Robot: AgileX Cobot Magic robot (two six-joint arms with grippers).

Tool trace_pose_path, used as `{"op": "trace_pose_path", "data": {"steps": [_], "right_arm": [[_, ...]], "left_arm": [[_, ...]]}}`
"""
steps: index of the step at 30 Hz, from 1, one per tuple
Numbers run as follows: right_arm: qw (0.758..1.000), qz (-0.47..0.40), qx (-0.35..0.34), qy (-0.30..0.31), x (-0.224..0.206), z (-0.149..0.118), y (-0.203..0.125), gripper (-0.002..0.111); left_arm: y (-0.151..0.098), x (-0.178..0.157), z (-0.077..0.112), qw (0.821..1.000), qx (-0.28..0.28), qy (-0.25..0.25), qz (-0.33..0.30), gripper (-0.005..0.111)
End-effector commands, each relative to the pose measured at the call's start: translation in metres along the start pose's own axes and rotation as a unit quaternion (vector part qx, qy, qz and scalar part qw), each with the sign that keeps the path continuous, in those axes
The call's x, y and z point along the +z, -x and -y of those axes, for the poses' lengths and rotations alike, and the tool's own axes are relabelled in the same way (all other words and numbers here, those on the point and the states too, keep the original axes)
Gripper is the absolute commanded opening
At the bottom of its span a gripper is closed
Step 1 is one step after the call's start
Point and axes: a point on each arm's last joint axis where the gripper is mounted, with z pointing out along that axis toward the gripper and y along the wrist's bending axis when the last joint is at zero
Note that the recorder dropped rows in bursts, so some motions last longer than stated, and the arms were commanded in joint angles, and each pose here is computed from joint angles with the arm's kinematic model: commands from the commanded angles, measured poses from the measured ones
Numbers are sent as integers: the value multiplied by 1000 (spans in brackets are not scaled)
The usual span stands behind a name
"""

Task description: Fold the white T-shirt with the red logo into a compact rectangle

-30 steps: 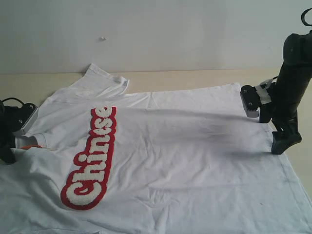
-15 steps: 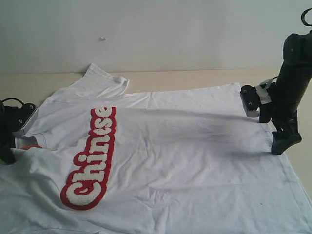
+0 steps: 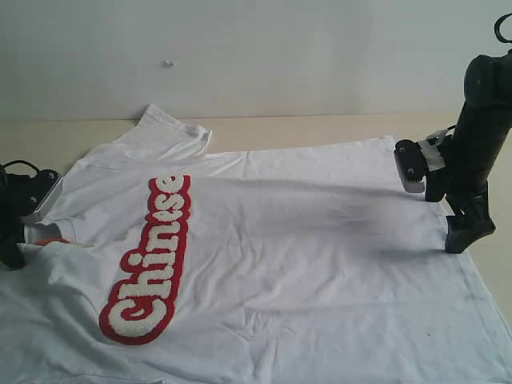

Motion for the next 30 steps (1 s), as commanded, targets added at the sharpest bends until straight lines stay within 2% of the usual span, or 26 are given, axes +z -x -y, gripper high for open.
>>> {"op": "trace_pose_path", "data": {"steps": [1,30], "right_arm": [[1000,7,7,17,13,-1,1,105],[1000,8,7,6,13,1,1,105]], "left_arm": [[-1,8,4,1000,10,-27,-5,0],[-1,8,4,1000,10,-27,-5,0]]}}
